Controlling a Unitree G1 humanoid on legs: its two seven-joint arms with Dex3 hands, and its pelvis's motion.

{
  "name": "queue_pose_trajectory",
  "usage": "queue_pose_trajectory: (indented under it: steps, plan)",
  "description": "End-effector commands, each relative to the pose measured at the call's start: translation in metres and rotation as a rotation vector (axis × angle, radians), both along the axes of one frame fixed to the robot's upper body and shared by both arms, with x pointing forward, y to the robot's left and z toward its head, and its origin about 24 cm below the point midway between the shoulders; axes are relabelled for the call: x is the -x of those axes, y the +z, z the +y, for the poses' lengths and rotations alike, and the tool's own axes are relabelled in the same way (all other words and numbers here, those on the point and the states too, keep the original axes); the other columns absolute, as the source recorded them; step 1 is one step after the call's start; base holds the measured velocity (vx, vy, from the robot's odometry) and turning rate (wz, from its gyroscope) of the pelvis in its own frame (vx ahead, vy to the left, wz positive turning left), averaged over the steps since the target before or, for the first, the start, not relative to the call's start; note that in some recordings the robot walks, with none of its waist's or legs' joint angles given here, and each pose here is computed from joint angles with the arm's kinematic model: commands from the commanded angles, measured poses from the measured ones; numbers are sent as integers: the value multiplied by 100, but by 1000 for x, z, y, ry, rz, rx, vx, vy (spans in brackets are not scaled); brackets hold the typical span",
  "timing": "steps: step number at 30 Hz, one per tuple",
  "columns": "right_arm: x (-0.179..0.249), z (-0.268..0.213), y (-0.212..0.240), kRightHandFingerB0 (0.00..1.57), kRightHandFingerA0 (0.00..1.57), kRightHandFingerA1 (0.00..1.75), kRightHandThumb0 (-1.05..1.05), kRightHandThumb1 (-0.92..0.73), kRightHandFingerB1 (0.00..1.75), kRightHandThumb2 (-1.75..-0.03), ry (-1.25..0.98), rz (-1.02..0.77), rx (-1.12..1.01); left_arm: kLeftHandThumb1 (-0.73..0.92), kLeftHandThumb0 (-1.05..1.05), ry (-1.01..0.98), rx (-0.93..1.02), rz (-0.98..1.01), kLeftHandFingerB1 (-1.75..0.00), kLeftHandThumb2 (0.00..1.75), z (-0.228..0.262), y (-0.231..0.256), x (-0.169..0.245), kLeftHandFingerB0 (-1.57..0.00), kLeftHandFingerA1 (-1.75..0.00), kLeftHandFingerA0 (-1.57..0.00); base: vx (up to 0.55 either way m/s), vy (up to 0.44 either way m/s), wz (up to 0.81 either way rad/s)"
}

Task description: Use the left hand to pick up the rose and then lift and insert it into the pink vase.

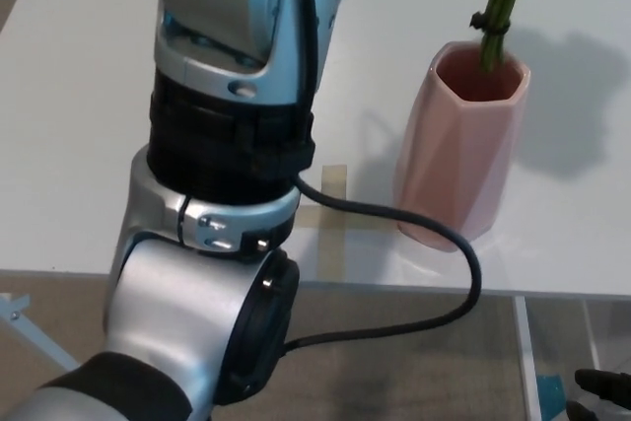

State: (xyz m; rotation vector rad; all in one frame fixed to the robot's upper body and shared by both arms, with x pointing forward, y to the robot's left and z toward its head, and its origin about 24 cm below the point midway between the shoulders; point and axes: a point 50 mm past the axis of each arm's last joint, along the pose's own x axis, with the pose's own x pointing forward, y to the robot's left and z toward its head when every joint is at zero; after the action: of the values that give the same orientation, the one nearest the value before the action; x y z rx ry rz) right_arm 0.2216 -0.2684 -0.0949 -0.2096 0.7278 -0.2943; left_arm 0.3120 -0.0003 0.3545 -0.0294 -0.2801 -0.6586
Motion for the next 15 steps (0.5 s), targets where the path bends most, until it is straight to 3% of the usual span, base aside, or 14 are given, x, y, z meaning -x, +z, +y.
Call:
queue_pose_trajectory:
  steps: [1, 15]
  plan:
    - [3, -1, -2, 62, 73, 45, -27, -61, 42, -58, -13, 13, -6, 79, -18, -8, 2, 3, -81, 63, 0, -8, -2, -79, -147, -83, 0, 0, 0]
    - [-1, 0, 0, 62, 73, 45, -27, -61, 42, -58, -18, 6, -24, 78, -18, 7, -29, 12, -84, 64, -2, -21, -4, -78, -148, -86, 0, 0, 0]
